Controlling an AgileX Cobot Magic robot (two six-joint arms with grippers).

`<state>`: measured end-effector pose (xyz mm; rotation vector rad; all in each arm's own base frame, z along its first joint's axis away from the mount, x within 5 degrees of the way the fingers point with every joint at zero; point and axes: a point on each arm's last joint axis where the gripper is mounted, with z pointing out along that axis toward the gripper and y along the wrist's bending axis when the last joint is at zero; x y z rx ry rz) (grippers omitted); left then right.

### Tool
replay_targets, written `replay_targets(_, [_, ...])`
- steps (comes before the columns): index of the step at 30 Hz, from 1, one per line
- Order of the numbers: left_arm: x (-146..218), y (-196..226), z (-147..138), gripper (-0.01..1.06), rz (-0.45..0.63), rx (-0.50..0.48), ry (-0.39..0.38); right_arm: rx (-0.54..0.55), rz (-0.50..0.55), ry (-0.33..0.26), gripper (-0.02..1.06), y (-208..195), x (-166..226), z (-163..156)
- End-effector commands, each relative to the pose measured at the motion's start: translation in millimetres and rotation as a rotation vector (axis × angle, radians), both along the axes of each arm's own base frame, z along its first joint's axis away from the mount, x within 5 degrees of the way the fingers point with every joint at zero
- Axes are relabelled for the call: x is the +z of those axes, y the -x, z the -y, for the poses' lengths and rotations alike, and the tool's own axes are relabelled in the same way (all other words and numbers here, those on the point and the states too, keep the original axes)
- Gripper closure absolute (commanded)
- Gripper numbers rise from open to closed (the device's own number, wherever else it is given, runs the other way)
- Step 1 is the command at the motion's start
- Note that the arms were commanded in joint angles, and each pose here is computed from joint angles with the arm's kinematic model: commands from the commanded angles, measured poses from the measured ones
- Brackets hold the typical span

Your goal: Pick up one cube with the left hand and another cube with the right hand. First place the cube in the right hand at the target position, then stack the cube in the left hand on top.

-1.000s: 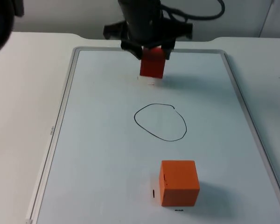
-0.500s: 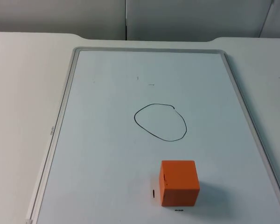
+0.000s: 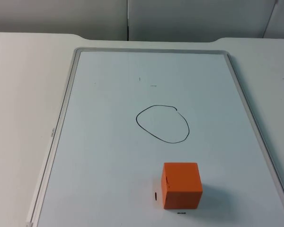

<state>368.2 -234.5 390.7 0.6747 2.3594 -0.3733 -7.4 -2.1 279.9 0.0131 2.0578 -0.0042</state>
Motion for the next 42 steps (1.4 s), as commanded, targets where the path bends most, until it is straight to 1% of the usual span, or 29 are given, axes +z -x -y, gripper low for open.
replay_targets(1, [4.4, 13.6, -3.2, 0.83, 0.024, -0.034, 0.003, -0.004, 0.003, -0.003, 0.00, -0.7, -1.7, -0.4])
replay_targets(2, [1.4, 20.1, -7.2, 0.83, 0.026, -0.045, -0.008, -0.004, 0.003, -0.003, 0.00, -0.7, -1.7, -0.4])
replay_targets(5, [-3.6, 32.0, -15.2, 0.83, 0.053, -0.037, 0.007, -0.004, 0.003, -0.003, 0.00, -0.7, -1.7, -0.4])
replay_targets(7, [-16.6, 46.9, -23.7, 0.83, 0.058, -0.026, 0.035, -0.004, 0.003, -0.003, 0.00, -0.7, -1.7, -0.4])
replay_targets(8, [-22.7, 60.9, -31.0, 0.83, 0.080, -0.028, 0.065, -0.004, 0.003, -0.003, 0.00, -0.7, -1.7, -0.4])
replay_targets(9, [-32.6, 71.1, -35.9, 0.83, 0.076, -0.029, 0.084, -0.004, 0.003, -0.003, 0.00, -0.7, -1.7, -0.4])
replay_targets(10, [-32.6, 71.1, -35.9, 0.83, 0.076, -0.029, 0.084, -0.004, 0.003, -0.003, 0.00, -0.7, -1.7, -0.4])
replay_targets(12, [-54.5, 90.7, -46.4, 0.83, 0.063, -0.029, 0.102, -0.004, 0.003, -0.003, 0.00, -0.7, -1.7, -0.4])
replay_targets(14, [-82.6, 112.1, -61.0, 0.83, 0.036, -0.007, 0.089, -0.004, 0.003, -0.003, 0.00, -0.7, -1.7, -0.4])
replay_targets(15, [-82.6, 112.1, -61.0, 0.83, 0.036, -0.007, 0.089, -0.004, 0.003, -0.003, 0.00, -0.7, -1.7, -0.4])
replay_targets(17, [-106.1, 131.1, -74.5, 0.83, 0.022, 0.011, 0.074, -0.004, 0.003, -0.003, 0.00, -0.7, -1.7, -0.4])
replay_targets(19, [-122.3, 150.3, -86.6, 0.83, 0.007, 0.046, 0.098, -0.004, 0.003, -0.003, 0.00, -0.7, -1.7, -0.4])
replay_targets(20, [-122.3, 150.3, -86.6, 0.83, 0.007, 0.046, 0.098, -0.004, 0.003, -0.003, 0.00, -0.7, -1.7, -0.4])
replay_targets(22, [-125.9, 164.9, -95.6, 0.83, 0.015, 0.063, 0.126, -0.004, 0.003, -0.003, 0.00, -0.7, -1.7, -0.4])
replay_targets(24, [-126.1, 183.1, -106.6, 0.83, 0.020, 0.054, 0.124, -0.004, 0.005, -0.003, 0.00, -0.7, -1.5, -0.4])
replay_targets(26, [-124.5, 190.6, -111.0, 0.83, 0.026, 0.049, 0.126, -0.004, 0.005, -0.003, 0.00, -0.7, -1.5, -0.4])
replay_targets(28, [-119.4, 203.2, -118.1, 0.83, 0.042, 0.041, 0.140, 0.004, 0.005, -0.015, 0.00, -0.7, -1.6, -1.5])
replay_targets(29, [-114.4, 209.2, -121.5, 0.83, 0.057, 0.036, 0.151, 0.021, 0.005, -0.033, 0.00, -0.7, -1.5, -3.7])
replay_targets(31, [-111.8, 212.0, -123.1, 0.83, 0.067, 0.034, 0.158, 0.034, 0.005, -0.041, 0.00, -0.7, -1.5, -5.0])
replay_targets(32, [-103.6, 220.6, -127.8, 0.83, 0.091, 0.026, 0.176, 0.090, 0.008, -0.059, 0.00, -0.5, -1.1, -10.3])
replay_targets(35, [-91.2, 236.2, -136.2, 0.83, 0.125, 0.016, 0.208, 0.224, 0.004, -0.079, 0.00, -6.2, 4.7, -21.9])
replay_targets(36, [-88.1, 240.9, -138.8, 0.83, 0.135, 0.011, 0.213, 0.267, -0.002, -0.074, 0.00, -10.0, 7.3, -25.1])
replay_targets(37, [-88.1, 240.9, -138.8, 0.83, 0.135, 0.011, 0.213, 0.267, -0.002, -0.074, 0.00, -10.0, 7.3, -25.1])
replay_targets(39, [-84.6, 248.8, -143.1, 0.83, 0.140, 0.000, 0.214, 0.362, -0.014, -0.048, 0.00, -23.1, 12.8, -31.3])
replay_targets(42, [-80.3, 258.4, -149.4, 0.83, 0.164, -0.015, 0.202, 0.507, -0.024, -0.029, 0.00, -47.7, 18.0, -41.2])
